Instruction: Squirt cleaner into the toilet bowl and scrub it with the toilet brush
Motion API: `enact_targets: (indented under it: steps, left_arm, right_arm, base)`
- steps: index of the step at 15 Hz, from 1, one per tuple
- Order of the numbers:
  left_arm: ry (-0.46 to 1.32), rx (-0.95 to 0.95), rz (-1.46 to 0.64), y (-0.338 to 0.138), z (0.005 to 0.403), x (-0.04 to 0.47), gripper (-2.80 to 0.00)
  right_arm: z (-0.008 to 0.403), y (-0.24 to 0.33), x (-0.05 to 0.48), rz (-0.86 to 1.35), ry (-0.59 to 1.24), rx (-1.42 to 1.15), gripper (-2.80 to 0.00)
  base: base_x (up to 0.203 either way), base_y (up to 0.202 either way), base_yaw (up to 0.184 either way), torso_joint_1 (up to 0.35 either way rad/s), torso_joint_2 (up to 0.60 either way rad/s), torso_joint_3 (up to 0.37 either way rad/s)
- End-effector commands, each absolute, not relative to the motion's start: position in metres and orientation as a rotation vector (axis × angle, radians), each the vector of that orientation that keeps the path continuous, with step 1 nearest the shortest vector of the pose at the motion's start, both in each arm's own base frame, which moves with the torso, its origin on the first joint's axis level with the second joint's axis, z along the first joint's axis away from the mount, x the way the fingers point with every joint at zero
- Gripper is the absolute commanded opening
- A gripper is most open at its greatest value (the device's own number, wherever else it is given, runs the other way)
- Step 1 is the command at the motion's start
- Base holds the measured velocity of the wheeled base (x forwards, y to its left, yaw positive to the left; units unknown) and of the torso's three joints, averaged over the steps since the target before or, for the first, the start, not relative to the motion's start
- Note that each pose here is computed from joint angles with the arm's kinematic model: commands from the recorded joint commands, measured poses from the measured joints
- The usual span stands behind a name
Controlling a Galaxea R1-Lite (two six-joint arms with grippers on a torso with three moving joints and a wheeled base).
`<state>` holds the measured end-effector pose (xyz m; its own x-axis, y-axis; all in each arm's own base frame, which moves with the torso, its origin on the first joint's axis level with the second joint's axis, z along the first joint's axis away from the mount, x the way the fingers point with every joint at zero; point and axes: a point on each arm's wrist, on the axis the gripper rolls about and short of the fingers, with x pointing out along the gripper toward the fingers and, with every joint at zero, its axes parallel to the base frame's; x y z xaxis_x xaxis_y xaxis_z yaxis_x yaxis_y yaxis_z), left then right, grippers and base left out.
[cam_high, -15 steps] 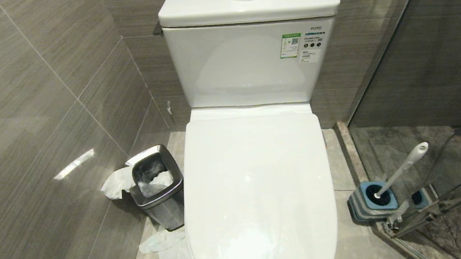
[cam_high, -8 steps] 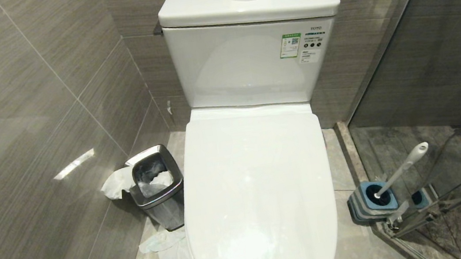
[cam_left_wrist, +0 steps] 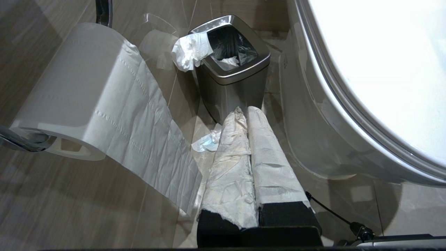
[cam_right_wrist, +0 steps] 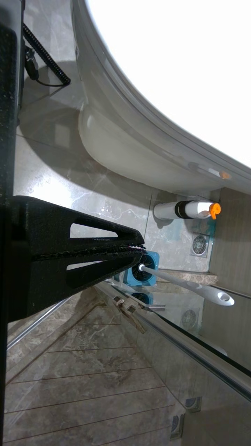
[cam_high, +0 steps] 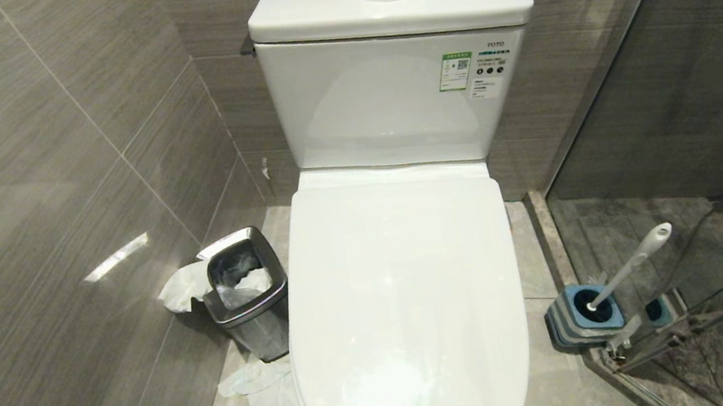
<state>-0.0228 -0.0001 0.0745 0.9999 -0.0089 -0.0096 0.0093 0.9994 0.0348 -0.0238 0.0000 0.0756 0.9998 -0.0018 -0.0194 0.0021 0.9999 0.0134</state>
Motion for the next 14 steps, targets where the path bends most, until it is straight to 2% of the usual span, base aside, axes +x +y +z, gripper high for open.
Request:
enact_targets:
  steps: [1,14]
  left_arm:
    - [0.011,0.035,-0.009,-0.0001,0.0741,-0.0227,-2.80]
    - [0.011,0.035,-0.009,-0.0001,0.0741,-0.0227,-2.80]
  right_arm:
    - [0.0760,0.0000,-0.0239,-0.002,0.018,0.014,-2.80]
    - [0.0760,0.0000,-0.0239,-0.002,0.018,0.014,-2.80]
  base:
    - [0.000,0.000,0.000,0.000,0.00,0.000]
    - [0.000,0.000,0.000,0.000,0.00,0.000]
